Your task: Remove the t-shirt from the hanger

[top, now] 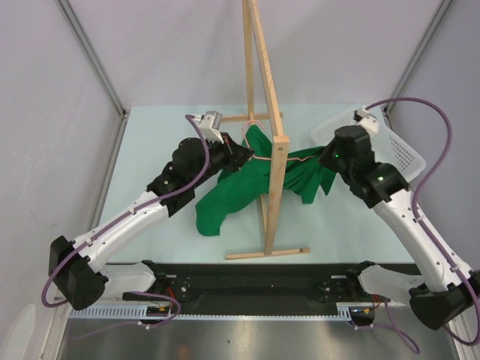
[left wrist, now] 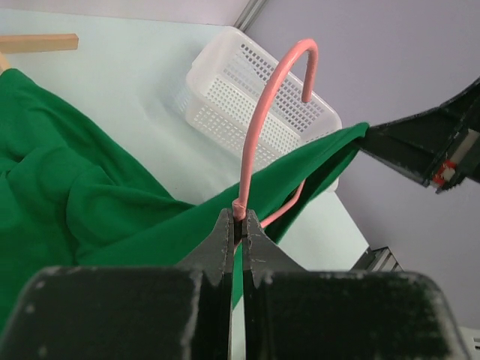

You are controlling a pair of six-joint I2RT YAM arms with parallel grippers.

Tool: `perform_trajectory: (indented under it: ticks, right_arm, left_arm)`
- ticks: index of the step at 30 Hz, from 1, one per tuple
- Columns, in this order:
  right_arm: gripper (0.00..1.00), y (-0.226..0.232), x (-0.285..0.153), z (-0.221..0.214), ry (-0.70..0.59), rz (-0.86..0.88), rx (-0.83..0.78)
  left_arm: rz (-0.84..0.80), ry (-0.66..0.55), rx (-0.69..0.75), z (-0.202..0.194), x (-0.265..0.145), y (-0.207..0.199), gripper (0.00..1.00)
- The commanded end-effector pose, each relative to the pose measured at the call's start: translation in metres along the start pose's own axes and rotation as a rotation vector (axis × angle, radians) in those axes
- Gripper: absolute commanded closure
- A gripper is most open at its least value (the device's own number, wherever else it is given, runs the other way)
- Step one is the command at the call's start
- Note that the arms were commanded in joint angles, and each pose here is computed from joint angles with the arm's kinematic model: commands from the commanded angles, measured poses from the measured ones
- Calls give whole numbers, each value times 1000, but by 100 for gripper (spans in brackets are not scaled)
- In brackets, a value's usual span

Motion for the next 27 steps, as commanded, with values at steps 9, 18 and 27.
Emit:
perform_trajectory:
  ticks: [9, 18, 27]
  right_arm:
    - [100, -74, 15, -1, 84, -50, 129]
    - [100, -78, 10, -10, 122, 32, 142]
    - [100, -54, -30, 37, 9, 127, 132]
  left_arm:
    - [-177, -148, 5, 32, -35, -22, 100]
    - [-209, -148, 18, 45, -37, -29, 100]
    - [-131, -2, 110, 27, -25, -14, 100]
Point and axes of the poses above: each gripper's point midway between its finger pads, its own x axis out along the fingers, its own y axis along the line the jaws close on, z = x × y, the point moved 8 cm from there along -x, back along the fingers, and after that the axes turned 1 degree about x, right-handed, at the moved point
